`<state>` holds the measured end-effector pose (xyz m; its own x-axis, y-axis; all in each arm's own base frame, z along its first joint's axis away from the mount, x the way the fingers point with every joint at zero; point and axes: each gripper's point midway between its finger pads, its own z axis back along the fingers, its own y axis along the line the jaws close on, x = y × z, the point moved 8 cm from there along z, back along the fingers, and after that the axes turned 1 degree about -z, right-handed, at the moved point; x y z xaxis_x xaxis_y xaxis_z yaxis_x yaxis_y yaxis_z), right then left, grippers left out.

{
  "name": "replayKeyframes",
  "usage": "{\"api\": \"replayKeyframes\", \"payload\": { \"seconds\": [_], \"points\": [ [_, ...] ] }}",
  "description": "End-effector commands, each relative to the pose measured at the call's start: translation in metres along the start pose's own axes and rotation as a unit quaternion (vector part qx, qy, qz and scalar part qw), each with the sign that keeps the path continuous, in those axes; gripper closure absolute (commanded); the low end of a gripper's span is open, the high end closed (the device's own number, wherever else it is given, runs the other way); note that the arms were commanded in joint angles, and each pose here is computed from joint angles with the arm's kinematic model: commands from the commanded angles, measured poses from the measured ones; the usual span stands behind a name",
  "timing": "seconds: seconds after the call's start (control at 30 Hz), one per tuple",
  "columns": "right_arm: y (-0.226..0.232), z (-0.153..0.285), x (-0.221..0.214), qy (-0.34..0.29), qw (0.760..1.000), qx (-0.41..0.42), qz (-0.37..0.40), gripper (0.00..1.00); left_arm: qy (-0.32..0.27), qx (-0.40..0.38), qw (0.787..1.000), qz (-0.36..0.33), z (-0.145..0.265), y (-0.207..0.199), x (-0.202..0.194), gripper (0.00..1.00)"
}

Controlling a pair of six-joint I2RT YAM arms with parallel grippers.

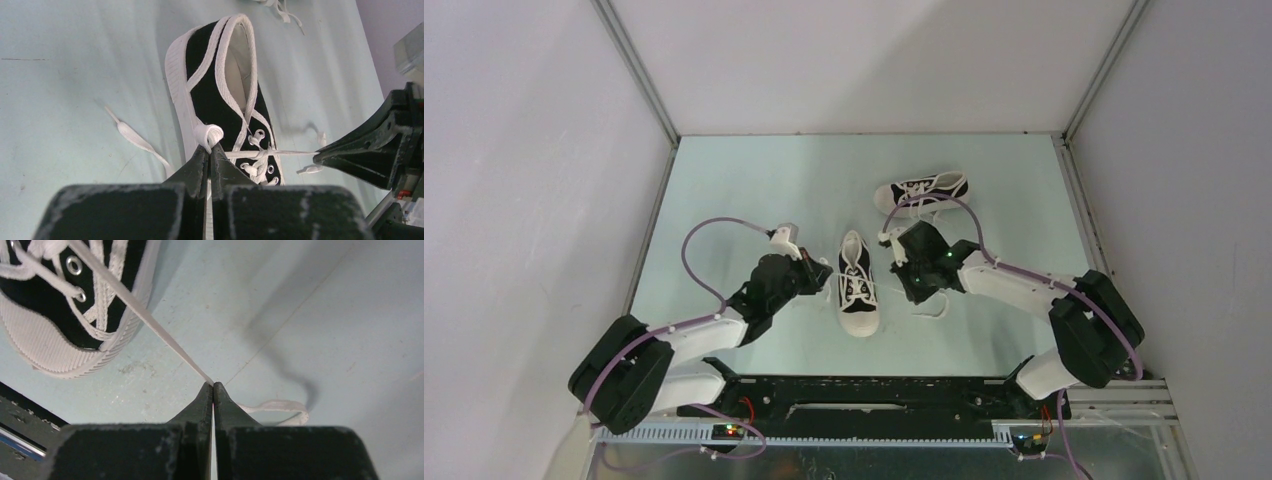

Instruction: Tie the shoes

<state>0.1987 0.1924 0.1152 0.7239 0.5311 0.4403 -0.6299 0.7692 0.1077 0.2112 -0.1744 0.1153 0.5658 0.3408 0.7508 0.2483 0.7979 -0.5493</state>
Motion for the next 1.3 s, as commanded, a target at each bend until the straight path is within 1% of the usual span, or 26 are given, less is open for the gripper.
{"api": "replayKeyframes", "payload": {
  "seconds": [0.0, 0.1, 0.13, 0.23, 0.37, 0.47, 0.53, 0.57, 0.73, 0.87, 0.97, 1.03, 1.07, 1.17, 1.23, 1.27],
  "points": [
    [-0.014, 0.019, 0.001, -0.016, 0.997, -0.041, -0.056, 1.0, -0.033, 0.025, 0.999, -0.008, -0.002, 0.003, 0.014, 1.0],
    [-0.012, 0.026, 0.006, -0.036, 0.998, -0.027, -0.049, 1.0, -0.034, -0.009, 0.999, -0.028, -0.004, -0.006, 0.019, 1.0],
    [-0.009, 0.026, 0.009, -0.046, 0.998, -0.019, -0.039, 1.0, -0.027, -0.037, 0.998, -0.048, -0.004, -0.011, 0.019, 1.0],
    [0.0, 0.03, 0.019, -0.077, 0.997, 0.014, -0.027, 1.0, -0.015, -0.068, 0.993, -0.097, -0.009, -0.021, 0.025, 1.0],
    [0.006, 0.033, 0.035, -0.125, 0.99, 0.051, -0.029, 1.0, -0.007, -0.082, 0.987, -0.14, -0.008, -0.025, 0.028, 1.0],
    [0.012, 0.034, 0.043, -0.144, 0.985, 0.084, -0.033, 1.0, 0.0, -0.095, 0.98, -0.174, -0.006, -0.028, 0.027, 1.0],
    [0.013, 0.034, 0.05, -0.16, 0.981, 0.099, -0.04, 1.0, -0.004, -0.1, 0.97, -0.222, -0.005, -0.033, 0.028, 1.0],
    [0.013, 0.034, 0.054, -0.171, 0.979, 0.104, -0.047, 1.0, 0.002, -0.089, 0.968, -0.233, -0.005, -0.031, 0.027, 1.0],
    [0.01, 0.035, 0.065, -0.188, 0.973, 0.11, -0.076, 1.0, 0.02, -0.097, 0.95, -0.296, -0.008, -0.034, 0.027, 1.0],
    [0.008, 0.038, 0.07, -0.197, 0.969, 0.114, -0.09, 1.0, 0.003, -0.122, 0.935, -0.334, -0.008, -0.041, 0.025, 1.0],
    [0.008, 0.041, 0.074, -0.208, 0.965, 0.124, -0.101, 1.0, 0.0, -0.122, 0.932, -0.341, -0.011, -0.044, 0.027, 1.0],
    [0.008, 0.042, 0.076, -0.213, 0.963, 0.129, -0.104, 1.0, 0.004, -0.134, 0.924, -0.358, -0.013, -0.046, 0.026, 0.99],
    [0.006, 0.043, 0.077, -0.217, 0.961, 0.129, -0.111, 1.0, 0.009, -0.142, 0.92, -0.366, -0.015, -0.047, 0.024, 0.99],
    [0.001, 0.044, 0.079, -0.21, 0.961, 0.128, -0.129, 0.99, 0.019, -0.133, 0.918, -0.372, -0.018, -0.046, 0.023, 1.0],
    [-0.005, 0.045, 0.081, -0.205, 0.959, 0.133, -0.143, 0.99, 0.033, -0.14, 0.913, -0.383, -0.02, -0.046, 0.02, 1.0],
    [-0.005, 0.047, 0.084, -0.205, 0.958, 0.138, -0.147, 0.99, 0.041, -0.149, 0.906, -0.394, -0.02, -0.047, 0.019, 1.0]
  ]
}}
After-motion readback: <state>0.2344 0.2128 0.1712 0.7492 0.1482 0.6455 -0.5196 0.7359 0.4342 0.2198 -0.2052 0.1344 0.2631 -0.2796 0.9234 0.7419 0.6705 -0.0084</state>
